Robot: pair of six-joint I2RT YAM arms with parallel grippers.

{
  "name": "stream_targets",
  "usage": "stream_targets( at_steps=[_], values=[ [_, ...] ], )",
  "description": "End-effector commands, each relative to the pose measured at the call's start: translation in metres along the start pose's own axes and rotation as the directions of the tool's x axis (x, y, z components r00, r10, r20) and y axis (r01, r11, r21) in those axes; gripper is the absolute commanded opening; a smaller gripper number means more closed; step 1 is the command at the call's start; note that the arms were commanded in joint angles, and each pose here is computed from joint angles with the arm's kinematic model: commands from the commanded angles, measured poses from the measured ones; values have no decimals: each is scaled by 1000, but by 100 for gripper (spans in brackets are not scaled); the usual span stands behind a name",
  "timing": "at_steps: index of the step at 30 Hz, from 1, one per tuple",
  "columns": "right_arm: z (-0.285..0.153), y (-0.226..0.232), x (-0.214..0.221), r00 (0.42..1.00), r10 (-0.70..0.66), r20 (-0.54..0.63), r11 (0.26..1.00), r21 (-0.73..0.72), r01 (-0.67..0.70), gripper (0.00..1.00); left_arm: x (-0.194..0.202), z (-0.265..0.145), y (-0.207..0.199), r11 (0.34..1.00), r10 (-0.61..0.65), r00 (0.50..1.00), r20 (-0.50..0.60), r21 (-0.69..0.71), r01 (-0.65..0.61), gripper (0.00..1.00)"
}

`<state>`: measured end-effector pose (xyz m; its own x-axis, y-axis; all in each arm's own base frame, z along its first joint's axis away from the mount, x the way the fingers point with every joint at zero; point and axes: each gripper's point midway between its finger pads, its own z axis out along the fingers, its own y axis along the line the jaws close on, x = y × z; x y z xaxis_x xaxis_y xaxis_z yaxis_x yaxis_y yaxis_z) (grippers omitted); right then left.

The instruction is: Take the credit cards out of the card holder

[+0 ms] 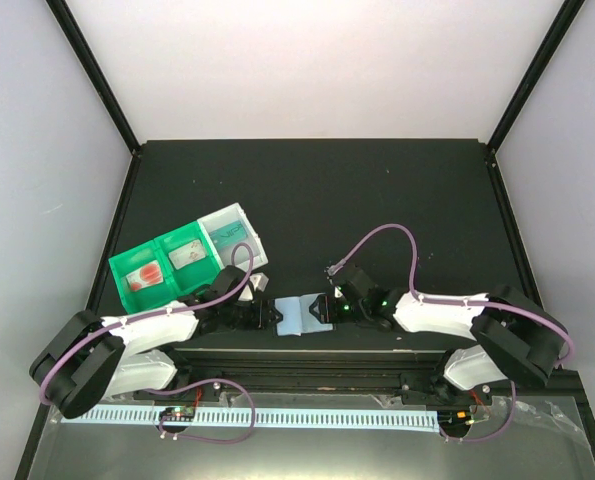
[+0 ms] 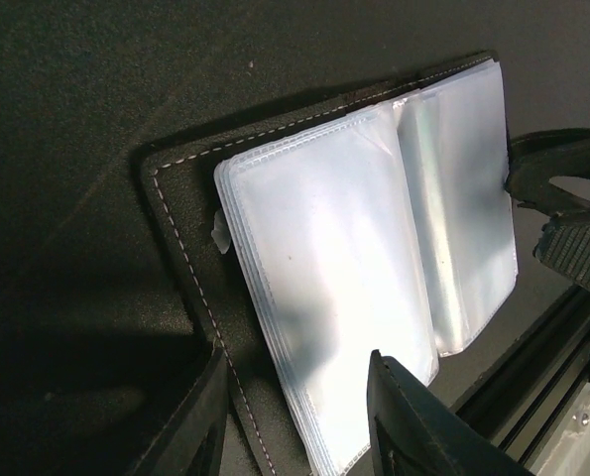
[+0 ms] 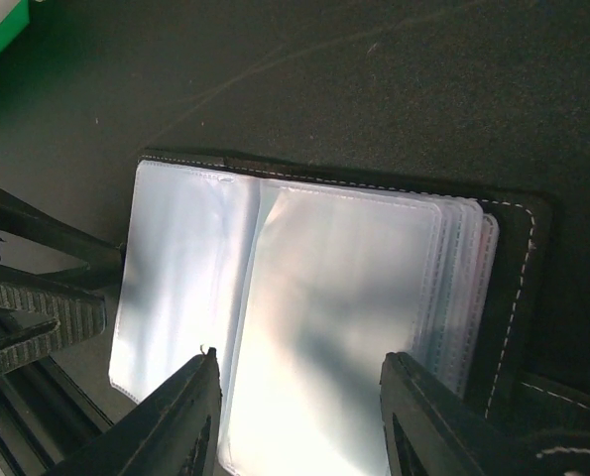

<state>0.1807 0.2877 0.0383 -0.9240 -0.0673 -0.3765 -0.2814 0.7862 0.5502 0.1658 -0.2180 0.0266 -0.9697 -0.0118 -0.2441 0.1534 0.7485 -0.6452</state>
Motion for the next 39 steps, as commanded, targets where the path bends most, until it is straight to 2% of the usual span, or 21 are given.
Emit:
stream_targets(
  at_steps=[1,10,20,28,39],
  values=[
    [6,-11,3,1000,12,-10,999,44,-11,45,0,1,-9,999,21,1000,-1,40,-21,41],
    [-7,-11,-6,999,-9,33,997,71,7,45,0,1,-10,999,20,1000,-3,45,-20,41],
    [-9,-9,-4,1000,-9,29,999,50,7,46,0,0,-11,999,19,1000,1,51,-19,41],
    [5,-6,4,1000,9,-11,1000,13,-9,46,-1,1,-12,998,16,1000,-3,53,-16,41],
    [2,18,0,1000,2,-15,995,-96,-4,46,-1,0,-13,998,17,1000,-3,53,-17,41]
  ],
)
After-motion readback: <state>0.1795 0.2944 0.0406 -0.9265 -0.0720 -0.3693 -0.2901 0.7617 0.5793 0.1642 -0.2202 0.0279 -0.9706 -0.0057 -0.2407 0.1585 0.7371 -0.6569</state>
